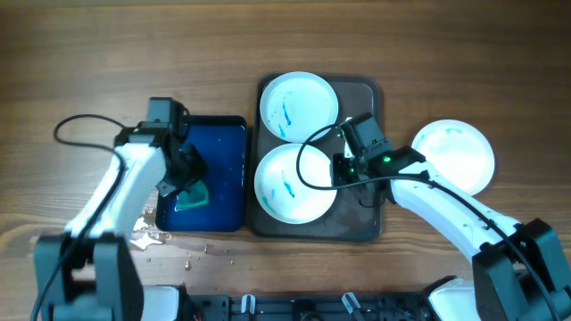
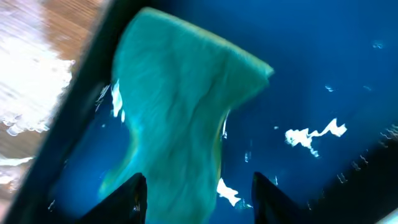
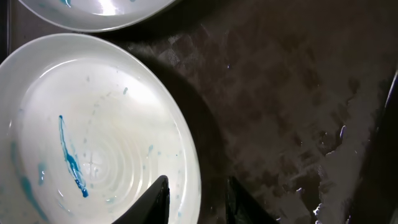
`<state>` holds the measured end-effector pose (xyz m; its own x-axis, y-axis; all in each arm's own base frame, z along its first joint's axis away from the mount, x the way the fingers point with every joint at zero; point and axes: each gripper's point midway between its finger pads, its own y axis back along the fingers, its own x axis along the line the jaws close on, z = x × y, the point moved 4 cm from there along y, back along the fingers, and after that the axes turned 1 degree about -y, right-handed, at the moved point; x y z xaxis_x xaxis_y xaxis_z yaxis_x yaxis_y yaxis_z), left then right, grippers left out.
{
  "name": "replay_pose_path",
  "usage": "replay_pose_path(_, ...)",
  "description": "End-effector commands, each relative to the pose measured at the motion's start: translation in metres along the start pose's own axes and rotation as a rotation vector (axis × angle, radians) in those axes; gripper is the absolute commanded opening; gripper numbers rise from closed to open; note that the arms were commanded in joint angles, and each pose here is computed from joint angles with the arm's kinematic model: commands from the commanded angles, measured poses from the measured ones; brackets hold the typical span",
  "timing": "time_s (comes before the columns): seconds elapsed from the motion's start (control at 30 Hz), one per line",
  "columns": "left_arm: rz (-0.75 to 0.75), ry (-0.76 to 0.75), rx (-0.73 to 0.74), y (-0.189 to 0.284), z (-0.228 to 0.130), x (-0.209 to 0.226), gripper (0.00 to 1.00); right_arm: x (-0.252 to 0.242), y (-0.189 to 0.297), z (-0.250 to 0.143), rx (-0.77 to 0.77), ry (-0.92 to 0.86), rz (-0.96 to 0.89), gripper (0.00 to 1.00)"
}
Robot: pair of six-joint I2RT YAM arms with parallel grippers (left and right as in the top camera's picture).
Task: Clean dirty plates on tray and stack at the side
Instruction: 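Grasp the green sponge with the left gripper and lift it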
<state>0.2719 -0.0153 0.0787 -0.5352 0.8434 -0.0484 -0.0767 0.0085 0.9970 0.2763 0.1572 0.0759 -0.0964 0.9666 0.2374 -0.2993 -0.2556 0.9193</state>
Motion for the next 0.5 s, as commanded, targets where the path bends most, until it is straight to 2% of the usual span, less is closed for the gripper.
replay_pose_path(0.0,0.065,-0.015,0.048,-0.032,-0.003,-0.002,0.51,0.001,0.009,0.008,-0.031,0.01,-0.002,0.31)
replay_pose_path(0.03,0.083,-0.019,0.058,-0.039,-0.003,-0.002,0.5,0.001,0.009,0.007,-0.025,0.01,-0.005,0.3)
replay_pose_path(0.07,0.096,-0.02,0.071,-0.047,-0.004,-0.002,0.42,0.0,0.009,0.006,-0.021,0.01,-0.008,0.3)
replay_pose_path(0.1,0.106,-0.02,0.084,-0.052,-0.005,-0.001,0.18,-0.001,0.009,0.004,-0.013,0.008,-0.011,0.3)
replay_pose_path(0.13,0.108,-0.02,0.088,-0.053,-0.005,-0.001,0.05,-0.001,0.009,0.003,-0.009,0.008,-0.014,0.3)
replay_pose_path(0.23,0.103,-0.02,0.081,-0.05,-0.005,-0.001,0.05,-0.003,0.009,0.001,-0.002,0.007,-0.027,0.3)
replay_pose_path(0.27,0.1,-0.02,0.078,-0.043,-0.006,0.0,0.39,-0.006,0.009,0.001,-0.002,0.007,-0.045,0.3)
replay_pose_path(0.3,0.099,-0.02,0.076,-0.04,-0.007,0.0,0.44,-0.007,0.009,0.001,-0.001,0.007,-0.05,0.31)
replay_pose_path(0.33,0.097,-0.02,0.073,-0.037,-0.007,0.001,0.56,-0.007,0.009,0.0,-0.001,0.007,-0.054,0.3)
replay_pose_path(0.37,0.094,-0.02,0.07,-0.033,-0.008,0.001,0.71,-0.007,0.009,0.0,0.001,0.007,-0.055,0.31)
replay_pose_path(0.4,0.093,-0.02,0.069,-0.03,-0.009,0.002,0.77,-0.007,0.009,0.0,0.002,0.007,-0.055,0.31)
replay_pose_path(0.47,0.099,-0.022,0.065,-0.023,-0.011,0.005,0.8,-0.007,0.009,0.0,0.001,0.006,-0.055,0.31)
